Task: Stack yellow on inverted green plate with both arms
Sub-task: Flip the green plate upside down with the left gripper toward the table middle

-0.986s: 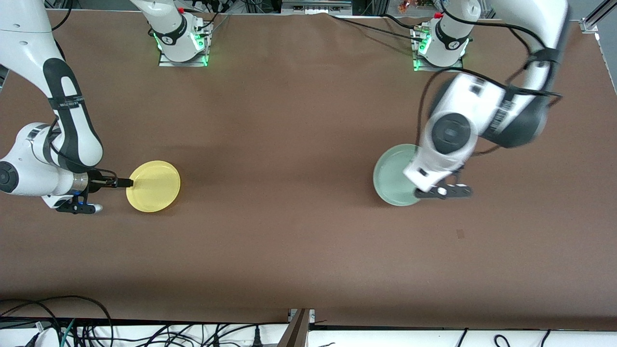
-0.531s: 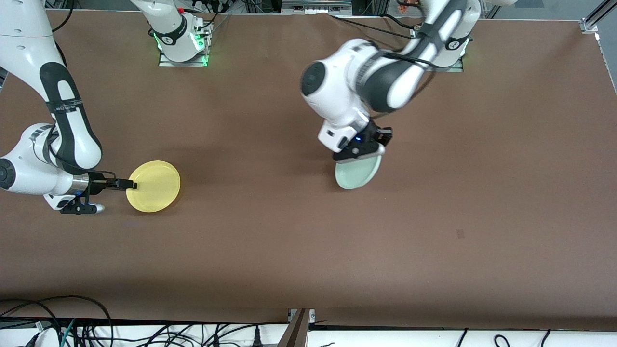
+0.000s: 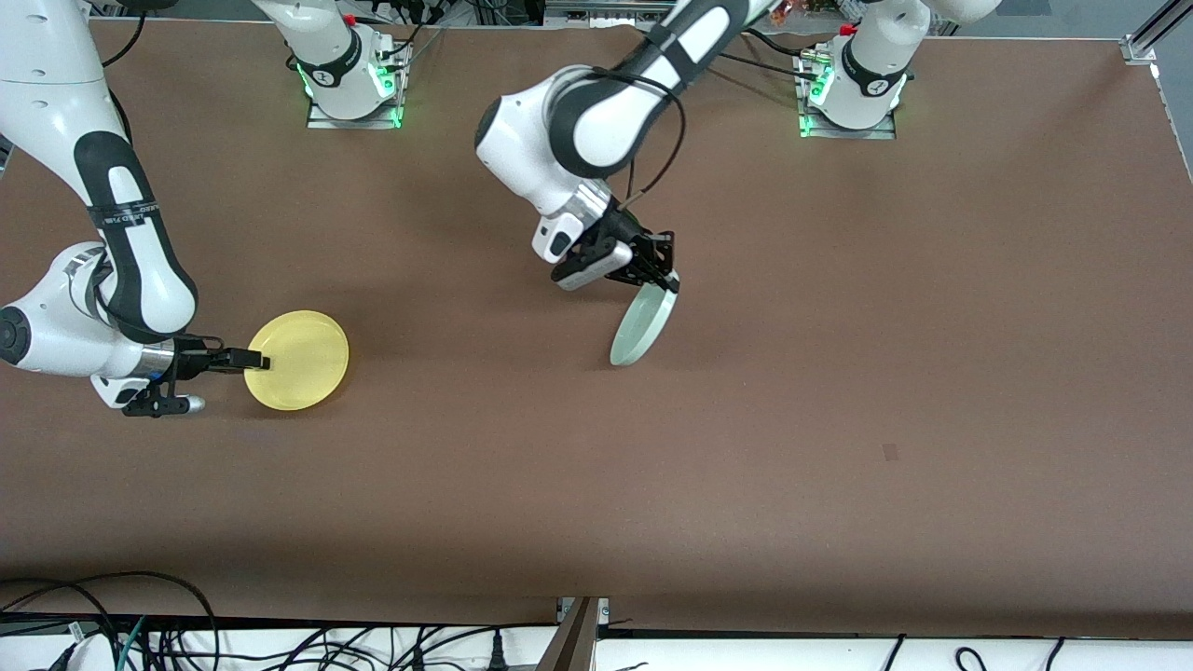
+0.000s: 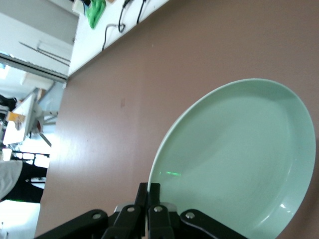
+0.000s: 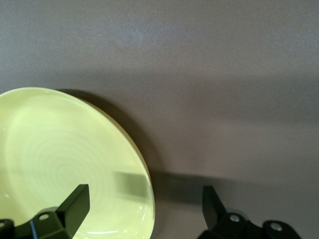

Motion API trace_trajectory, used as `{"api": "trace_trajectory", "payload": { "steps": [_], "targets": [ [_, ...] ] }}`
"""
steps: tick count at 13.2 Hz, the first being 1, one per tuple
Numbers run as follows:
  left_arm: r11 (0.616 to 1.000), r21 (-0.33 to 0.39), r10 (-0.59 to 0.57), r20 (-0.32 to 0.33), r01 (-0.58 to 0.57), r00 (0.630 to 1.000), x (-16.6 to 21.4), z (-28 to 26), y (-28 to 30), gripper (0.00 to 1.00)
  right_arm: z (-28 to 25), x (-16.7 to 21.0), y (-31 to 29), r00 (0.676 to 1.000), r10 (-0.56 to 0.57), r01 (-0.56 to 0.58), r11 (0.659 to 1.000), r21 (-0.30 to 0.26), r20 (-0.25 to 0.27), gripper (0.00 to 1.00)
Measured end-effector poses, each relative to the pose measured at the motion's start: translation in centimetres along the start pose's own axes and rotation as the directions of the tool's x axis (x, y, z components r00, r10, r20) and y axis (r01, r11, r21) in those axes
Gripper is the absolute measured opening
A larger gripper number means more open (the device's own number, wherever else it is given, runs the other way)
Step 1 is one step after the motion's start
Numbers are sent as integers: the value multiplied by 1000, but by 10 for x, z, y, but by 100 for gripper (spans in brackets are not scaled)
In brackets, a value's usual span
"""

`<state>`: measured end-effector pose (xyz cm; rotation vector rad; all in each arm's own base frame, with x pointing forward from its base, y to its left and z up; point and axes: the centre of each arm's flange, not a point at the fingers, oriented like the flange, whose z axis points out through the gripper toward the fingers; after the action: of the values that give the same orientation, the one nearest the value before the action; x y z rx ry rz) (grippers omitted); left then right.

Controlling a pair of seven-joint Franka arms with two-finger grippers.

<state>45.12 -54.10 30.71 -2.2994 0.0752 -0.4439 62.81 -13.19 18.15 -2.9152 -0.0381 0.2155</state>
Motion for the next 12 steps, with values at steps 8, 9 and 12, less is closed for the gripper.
{"api": "trace_trajectory", "payload": {
  "steps": [8, 9, 12],
  "targets": [
    [997, 72, 5, -250, 13, 968, -2, -1, 65, 3, 1, 0, -1, 1000, -14, 14, 1000, 1, 1, 38],
    [997, 82, 18, -257, 3, 966, -7, 3, 72, 3, 1, 0, -1, 1000, -31, 31, 1000, 1, 1, 31],
    [989, 148, 72, -320, -25, 945, -25, 11, 96, 3, 1, 0, -1, 999, -44, 44, 999, 2, 1, 9]
  ]
}}
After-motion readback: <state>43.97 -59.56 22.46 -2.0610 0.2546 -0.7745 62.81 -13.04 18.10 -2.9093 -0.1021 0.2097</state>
